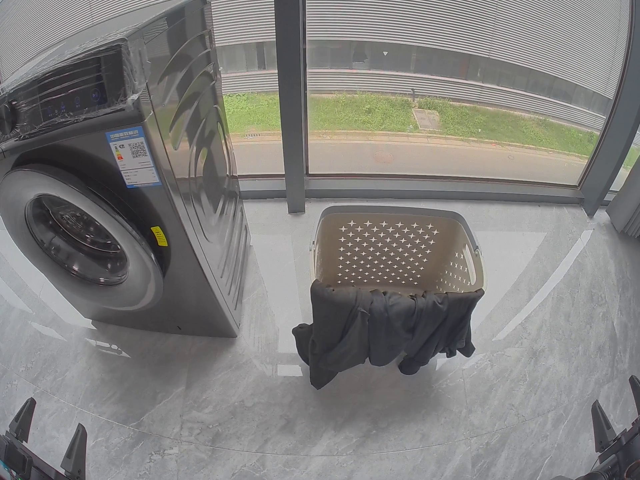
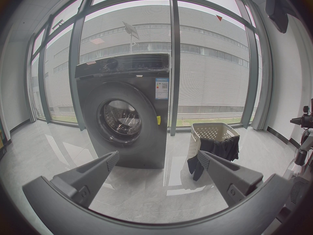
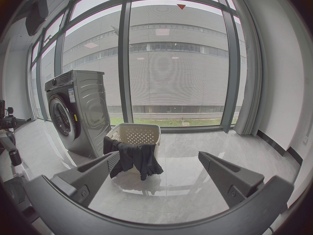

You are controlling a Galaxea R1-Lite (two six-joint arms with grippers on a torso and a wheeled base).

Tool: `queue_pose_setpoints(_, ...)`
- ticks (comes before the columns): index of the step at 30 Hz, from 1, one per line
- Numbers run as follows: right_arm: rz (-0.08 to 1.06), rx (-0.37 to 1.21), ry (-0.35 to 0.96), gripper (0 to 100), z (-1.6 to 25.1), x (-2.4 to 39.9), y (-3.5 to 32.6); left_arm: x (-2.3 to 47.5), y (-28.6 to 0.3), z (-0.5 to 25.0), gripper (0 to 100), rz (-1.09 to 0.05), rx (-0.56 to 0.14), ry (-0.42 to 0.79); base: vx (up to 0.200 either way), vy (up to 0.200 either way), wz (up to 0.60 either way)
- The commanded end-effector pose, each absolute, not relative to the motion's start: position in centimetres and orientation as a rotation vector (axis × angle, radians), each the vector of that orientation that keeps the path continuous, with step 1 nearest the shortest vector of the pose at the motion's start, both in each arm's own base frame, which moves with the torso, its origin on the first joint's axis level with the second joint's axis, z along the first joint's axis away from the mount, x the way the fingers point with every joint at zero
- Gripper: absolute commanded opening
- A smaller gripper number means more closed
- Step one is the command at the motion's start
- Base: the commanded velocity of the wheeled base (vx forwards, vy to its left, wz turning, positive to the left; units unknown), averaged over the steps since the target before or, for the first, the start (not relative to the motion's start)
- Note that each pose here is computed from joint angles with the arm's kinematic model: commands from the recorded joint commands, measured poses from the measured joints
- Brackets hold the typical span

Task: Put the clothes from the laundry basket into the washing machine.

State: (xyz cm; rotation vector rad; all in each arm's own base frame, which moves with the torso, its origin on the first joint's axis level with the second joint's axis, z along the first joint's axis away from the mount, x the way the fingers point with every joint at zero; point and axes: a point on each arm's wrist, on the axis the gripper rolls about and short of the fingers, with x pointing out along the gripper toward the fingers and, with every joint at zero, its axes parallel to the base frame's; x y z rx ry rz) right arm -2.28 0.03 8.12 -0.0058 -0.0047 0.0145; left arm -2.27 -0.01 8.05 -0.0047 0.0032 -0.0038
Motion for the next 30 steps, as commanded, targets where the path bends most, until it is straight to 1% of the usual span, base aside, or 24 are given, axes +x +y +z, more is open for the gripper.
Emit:
queue_pose_setpoints(1, 0.015, -0.006, 0.011, 100, 7.63, -2.16, 0.03, -2.29, -0.01, 7.56, 100, -0.003, -0.005, 0.002, 0.0, -0.2, 0.0)
queue_pose_setpoints(13, 0.014, -0.006, 0.011, 100, 7.63, -2.16, 0.02, -2.29, -0.02, 7.56, 100, -0.005, -0.005, 0.002, 0.0, 0.0, 0.0)
queue_pose_setpoints(30, 0.014, -0.006, 0.011, 100, 7.63, -2.16, 0.02, -2.29, -0.02, 7.56, 100, -0.005, -0.005, 0.002, 0.2, 0.0, 0.0)
